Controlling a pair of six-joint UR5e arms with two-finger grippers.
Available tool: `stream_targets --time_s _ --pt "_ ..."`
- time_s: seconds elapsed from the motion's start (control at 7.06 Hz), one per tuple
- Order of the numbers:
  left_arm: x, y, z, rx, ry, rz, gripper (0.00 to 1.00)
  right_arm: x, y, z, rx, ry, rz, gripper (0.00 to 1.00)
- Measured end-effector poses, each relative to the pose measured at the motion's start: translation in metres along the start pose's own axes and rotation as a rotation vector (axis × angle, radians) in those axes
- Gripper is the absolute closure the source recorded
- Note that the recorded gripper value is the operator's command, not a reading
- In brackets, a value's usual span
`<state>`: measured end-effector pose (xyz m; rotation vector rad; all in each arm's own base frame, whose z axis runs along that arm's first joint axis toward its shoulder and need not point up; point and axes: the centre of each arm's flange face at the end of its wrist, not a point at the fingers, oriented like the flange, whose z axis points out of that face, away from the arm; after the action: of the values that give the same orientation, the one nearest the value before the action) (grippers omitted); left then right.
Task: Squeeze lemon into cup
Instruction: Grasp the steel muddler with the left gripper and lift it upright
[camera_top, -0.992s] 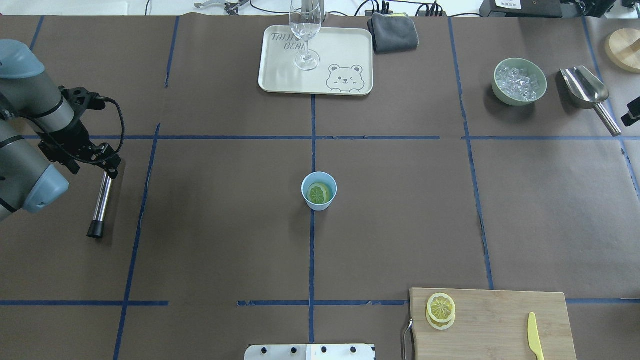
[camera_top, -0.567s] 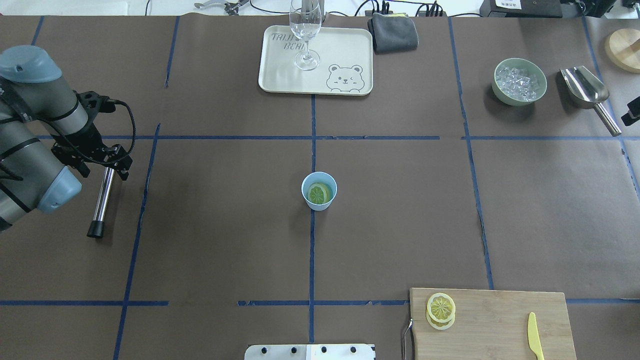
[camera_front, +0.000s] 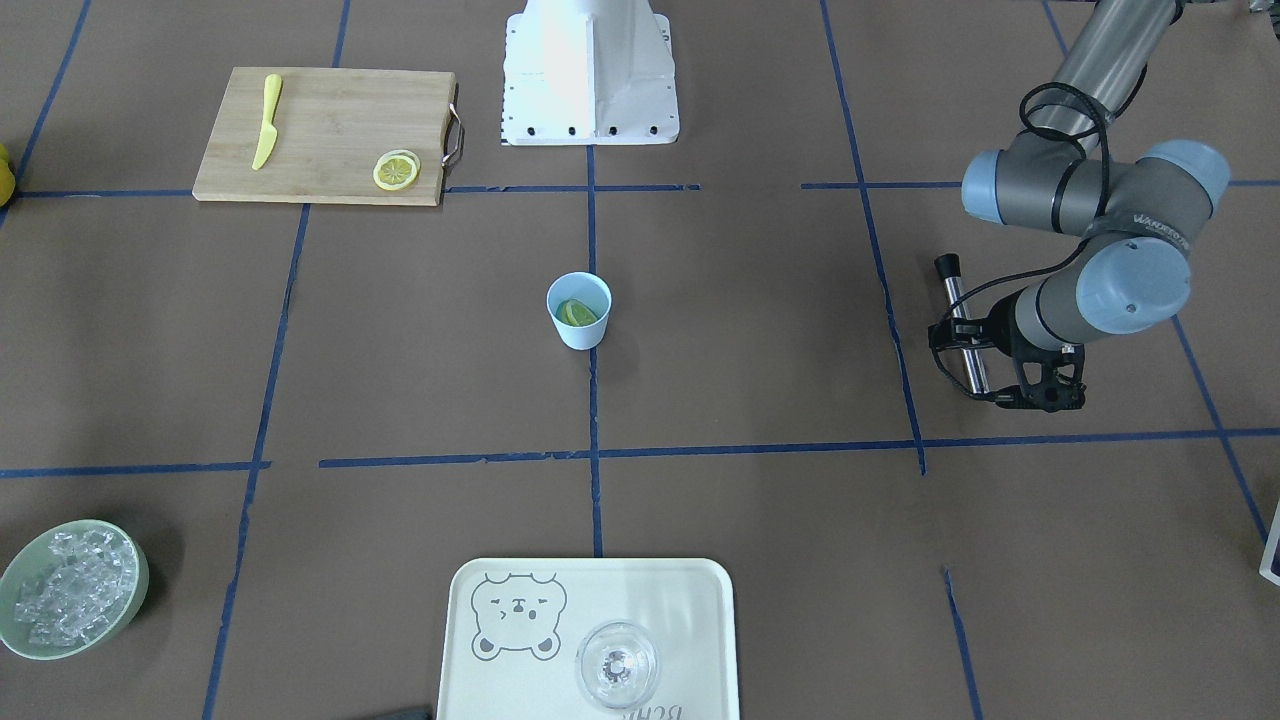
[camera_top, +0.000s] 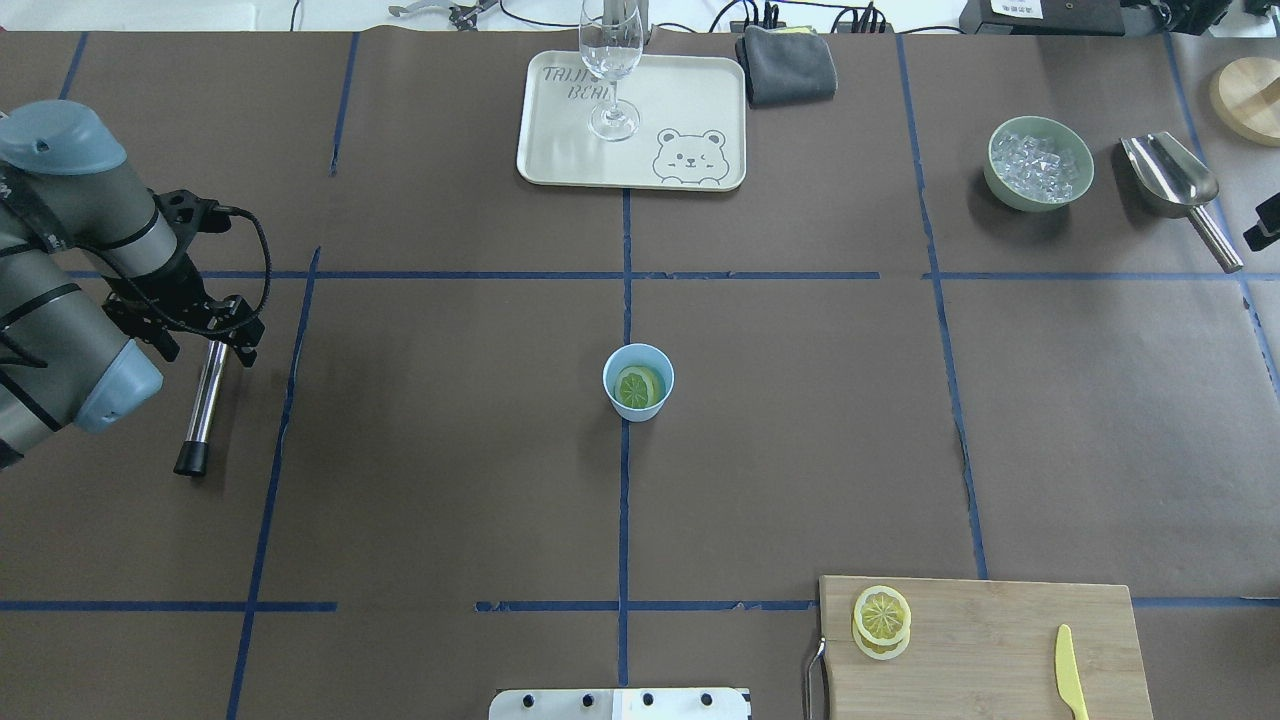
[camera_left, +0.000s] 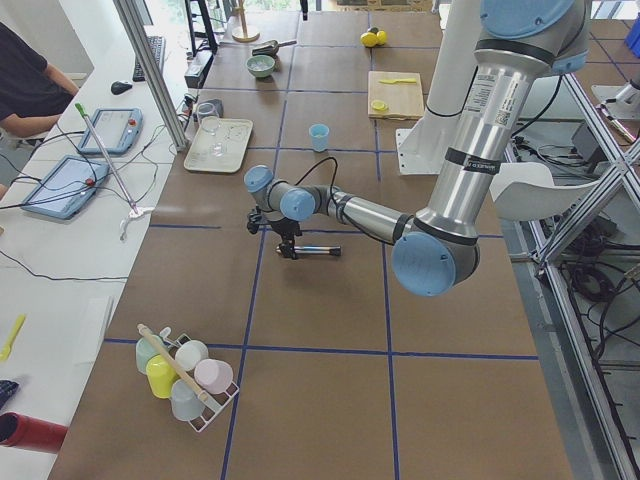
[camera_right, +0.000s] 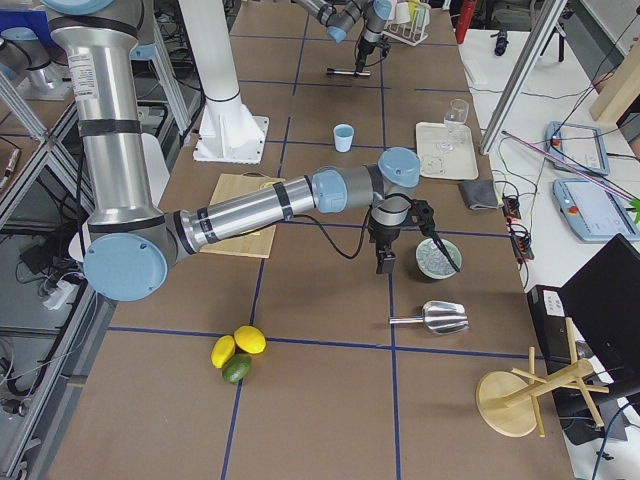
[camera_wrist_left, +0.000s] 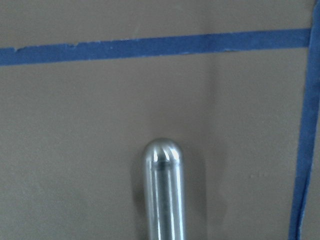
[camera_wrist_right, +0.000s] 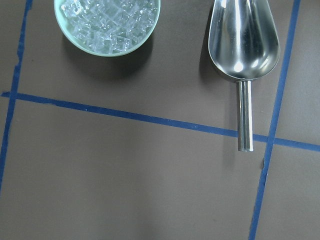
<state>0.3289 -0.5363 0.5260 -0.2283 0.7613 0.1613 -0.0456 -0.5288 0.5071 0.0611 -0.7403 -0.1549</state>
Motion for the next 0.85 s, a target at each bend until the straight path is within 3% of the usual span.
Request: stream_targets --time_s 0.14,0.28,0.71,0.85 --pt "-0.0032 -0.0007 0.0032 -0.001 -0.001 -0.001 0.0 -0.0005 -0.0002 -0.0007 0.001 0.0 -0.001 0.0" --pt "-0.0057 -0.0018 0.0061 0.0 0.0 0.0 0.12 -0.001 -0.0004 -0.0012 0.003 0.0 -0.002 0.0" --pt "-0.0074 -0.0026 0.0082 -0.001 0.0 -0.006 0.94 -0.0018 -0.0005 -0.002 0.004 0.0 -0.005 0.0" --pt "-0.006 -0.0026 0.0067 0.002 0.002 -0.001 1.0 -0.0017 -0.0005 -0.0019 0.004 0.0 -0.005 0.0"
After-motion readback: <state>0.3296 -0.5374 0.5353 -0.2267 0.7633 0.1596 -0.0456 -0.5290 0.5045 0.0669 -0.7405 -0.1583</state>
